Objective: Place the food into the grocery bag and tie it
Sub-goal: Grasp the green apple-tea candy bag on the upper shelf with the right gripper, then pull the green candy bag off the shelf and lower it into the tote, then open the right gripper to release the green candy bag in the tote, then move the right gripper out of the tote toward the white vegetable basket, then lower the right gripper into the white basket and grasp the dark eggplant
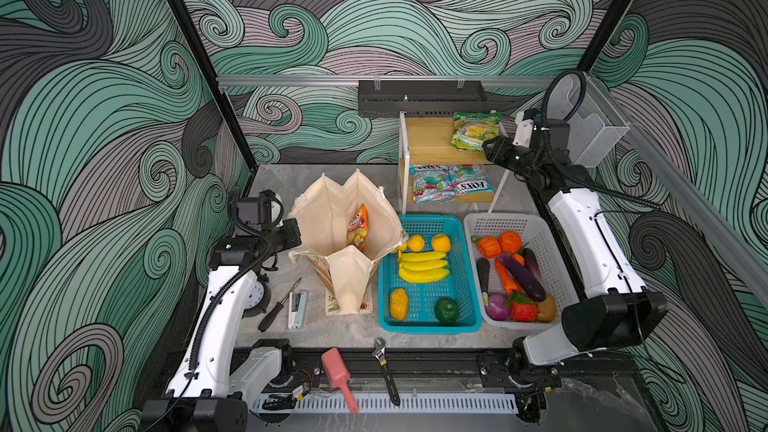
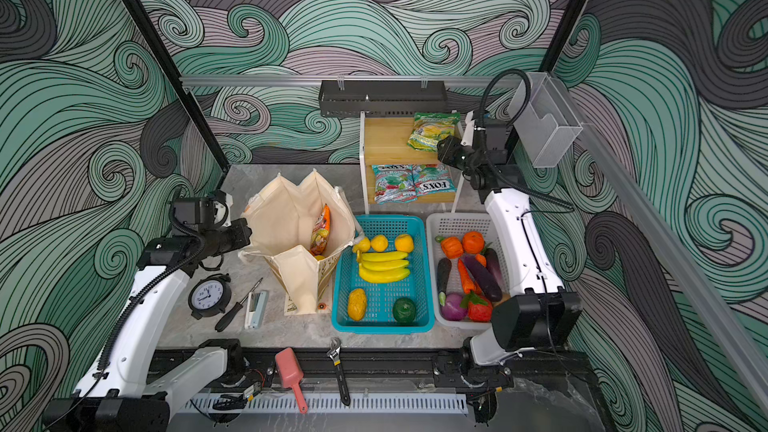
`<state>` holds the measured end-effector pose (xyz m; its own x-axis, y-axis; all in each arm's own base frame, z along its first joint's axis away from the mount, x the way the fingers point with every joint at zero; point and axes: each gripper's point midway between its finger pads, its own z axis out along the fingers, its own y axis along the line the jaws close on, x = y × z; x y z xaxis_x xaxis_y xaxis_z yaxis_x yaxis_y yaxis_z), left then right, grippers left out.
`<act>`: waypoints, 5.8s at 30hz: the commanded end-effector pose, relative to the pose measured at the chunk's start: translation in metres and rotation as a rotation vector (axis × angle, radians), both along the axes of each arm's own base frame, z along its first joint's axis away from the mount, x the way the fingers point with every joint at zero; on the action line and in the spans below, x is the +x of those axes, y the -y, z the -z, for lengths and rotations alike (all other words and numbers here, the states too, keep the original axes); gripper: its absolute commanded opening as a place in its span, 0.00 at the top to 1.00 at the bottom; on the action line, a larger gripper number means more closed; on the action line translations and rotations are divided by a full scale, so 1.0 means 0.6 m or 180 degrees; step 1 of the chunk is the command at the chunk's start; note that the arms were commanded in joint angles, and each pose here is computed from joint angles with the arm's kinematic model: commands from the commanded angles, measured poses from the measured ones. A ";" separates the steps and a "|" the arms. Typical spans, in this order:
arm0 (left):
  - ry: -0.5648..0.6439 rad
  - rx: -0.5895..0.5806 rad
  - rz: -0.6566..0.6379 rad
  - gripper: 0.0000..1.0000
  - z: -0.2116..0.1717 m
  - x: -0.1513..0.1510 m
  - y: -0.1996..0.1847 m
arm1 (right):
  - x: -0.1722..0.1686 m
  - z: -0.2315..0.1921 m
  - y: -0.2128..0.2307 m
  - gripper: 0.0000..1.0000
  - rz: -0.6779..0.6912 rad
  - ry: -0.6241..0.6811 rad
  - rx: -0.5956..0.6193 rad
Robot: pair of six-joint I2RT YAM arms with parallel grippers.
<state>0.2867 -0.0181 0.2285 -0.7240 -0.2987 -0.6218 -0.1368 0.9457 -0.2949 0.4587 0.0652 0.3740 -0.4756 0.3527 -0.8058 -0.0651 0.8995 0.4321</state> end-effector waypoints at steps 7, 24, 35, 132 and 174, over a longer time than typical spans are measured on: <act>0.0105 -0.0020 0.0019 1.00 -0.013 0.003 0.001 | -0.006 -0.028 -0.006 0.72 -0.0060 0.0175 0.0122; 0.0110 -0.0062 0.0061 1.00 -0.015 0.002 0.006 | -0.071 -0.120 -0.051 1.00 -0.0480 0.0452 0.0452; 0.0115 -0.0072 0.0073 1.00 -0.015 0.002 0.007 | -0.173 -0.207 -0.139 1.00 -0.1036 0.0817 0.0611; 0.0161 -0.0167 0.0145 1.00 -0.019 0.000 0.018 | -0.367 0.041 -0.384 0.00 -0.1930 0.0787 -0.1134; 0.0064 -0.0251 0.0225 1.00 -0.006 0.005 0.032 | -0.370 0.388 0.049 0.06 0.1208 -0.1984 0.0691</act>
<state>0.2869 -0.0323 0.2310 -0.7317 -0.3007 -0.6117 -0.0841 0.9304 -0.3567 0.2318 0.0273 0.1422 -0.6366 0.6819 -0.3602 0.5520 0.7291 0.4046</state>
